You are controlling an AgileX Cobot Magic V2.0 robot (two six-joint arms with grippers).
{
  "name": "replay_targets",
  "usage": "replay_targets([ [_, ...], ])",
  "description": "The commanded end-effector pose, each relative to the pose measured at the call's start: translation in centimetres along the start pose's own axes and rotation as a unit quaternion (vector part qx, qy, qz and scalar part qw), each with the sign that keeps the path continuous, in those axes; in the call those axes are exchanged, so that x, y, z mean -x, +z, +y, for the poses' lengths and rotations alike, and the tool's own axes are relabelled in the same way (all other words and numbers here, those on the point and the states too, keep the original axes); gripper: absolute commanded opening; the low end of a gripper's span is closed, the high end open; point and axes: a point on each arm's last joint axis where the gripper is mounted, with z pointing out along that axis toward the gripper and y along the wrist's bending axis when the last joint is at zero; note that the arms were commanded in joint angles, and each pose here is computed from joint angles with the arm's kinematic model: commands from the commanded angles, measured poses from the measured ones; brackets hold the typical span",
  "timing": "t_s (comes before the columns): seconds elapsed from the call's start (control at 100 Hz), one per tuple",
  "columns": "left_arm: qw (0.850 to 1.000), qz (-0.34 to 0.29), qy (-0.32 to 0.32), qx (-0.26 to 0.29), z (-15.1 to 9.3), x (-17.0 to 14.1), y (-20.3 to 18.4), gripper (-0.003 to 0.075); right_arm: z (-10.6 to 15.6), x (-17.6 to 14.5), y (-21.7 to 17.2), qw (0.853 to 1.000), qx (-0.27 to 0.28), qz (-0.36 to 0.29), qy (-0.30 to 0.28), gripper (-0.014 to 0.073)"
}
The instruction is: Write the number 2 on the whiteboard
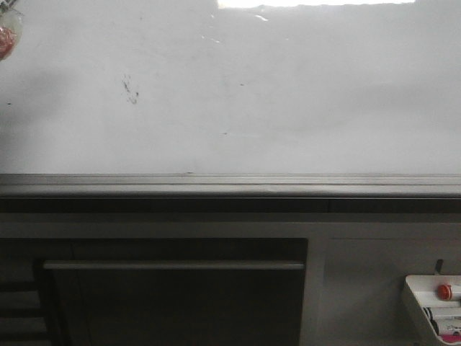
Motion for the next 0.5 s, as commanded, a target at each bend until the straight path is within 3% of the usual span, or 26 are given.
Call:
replay_targets([
  [0.0,0.999,-0.011,0.041,-0.033,-1.4,1.4,-2.1,-0.0018,1.1,2.1,0.1,0.998,0.050,-0.001,-0.043,0.0322],
  [0.12,0.992,0.002,0.098,-0.079,-2.9,1.9,-2.9,-0.0018,2.4,3.1,1.5,0.986,0.128,0.050,-0.092,0.0322],
  [0.22,0.983,0.007,0.135,-0.123,-4.2,2.3,-3.3,-0.0018,3.9,4.1,2.9,0.968,0.199,0.075,-0.135,0.0322],
  [0.49,0.952,0.036,0.229,-0.200,-7.3,3.5,-2.7,-0.0018,9.0,6.4,5.5,0.901,0.313,0.088,-0.288,0.0322],
])
